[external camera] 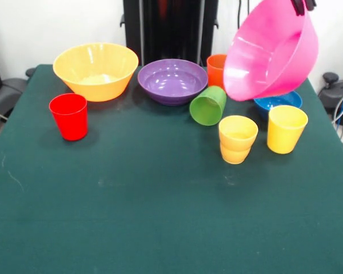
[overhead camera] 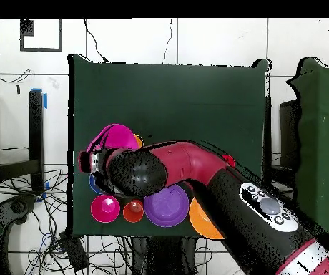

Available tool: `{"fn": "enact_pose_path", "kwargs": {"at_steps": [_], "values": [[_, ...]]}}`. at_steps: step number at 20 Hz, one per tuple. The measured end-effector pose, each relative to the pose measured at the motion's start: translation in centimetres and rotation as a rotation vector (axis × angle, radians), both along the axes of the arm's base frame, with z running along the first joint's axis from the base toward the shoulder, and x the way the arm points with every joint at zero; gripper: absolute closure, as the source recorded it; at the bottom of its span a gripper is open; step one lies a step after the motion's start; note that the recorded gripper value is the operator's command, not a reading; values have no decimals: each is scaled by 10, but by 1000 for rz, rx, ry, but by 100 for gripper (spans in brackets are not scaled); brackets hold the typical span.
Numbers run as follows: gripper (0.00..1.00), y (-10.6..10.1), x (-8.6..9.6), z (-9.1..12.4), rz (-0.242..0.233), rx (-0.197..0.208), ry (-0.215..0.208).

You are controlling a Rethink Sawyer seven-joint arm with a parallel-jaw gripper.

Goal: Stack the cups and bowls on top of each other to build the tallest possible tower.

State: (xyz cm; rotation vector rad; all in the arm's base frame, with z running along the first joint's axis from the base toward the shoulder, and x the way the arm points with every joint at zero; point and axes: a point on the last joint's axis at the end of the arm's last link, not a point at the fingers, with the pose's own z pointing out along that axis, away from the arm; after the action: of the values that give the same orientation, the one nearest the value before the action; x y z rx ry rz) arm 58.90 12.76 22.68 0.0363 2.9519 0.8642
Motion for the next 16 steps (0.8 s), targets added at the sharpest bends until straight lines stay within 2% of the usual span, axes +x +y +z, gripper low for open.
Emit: {"fn": "enact_pose_path", "kwargs": {"at_steps": [7,11,16], "values": [[100,6,9,14,17,52,-3],[100,22,14,24,41,100,-18],[100,40,12,25,68,143,-11]]}}
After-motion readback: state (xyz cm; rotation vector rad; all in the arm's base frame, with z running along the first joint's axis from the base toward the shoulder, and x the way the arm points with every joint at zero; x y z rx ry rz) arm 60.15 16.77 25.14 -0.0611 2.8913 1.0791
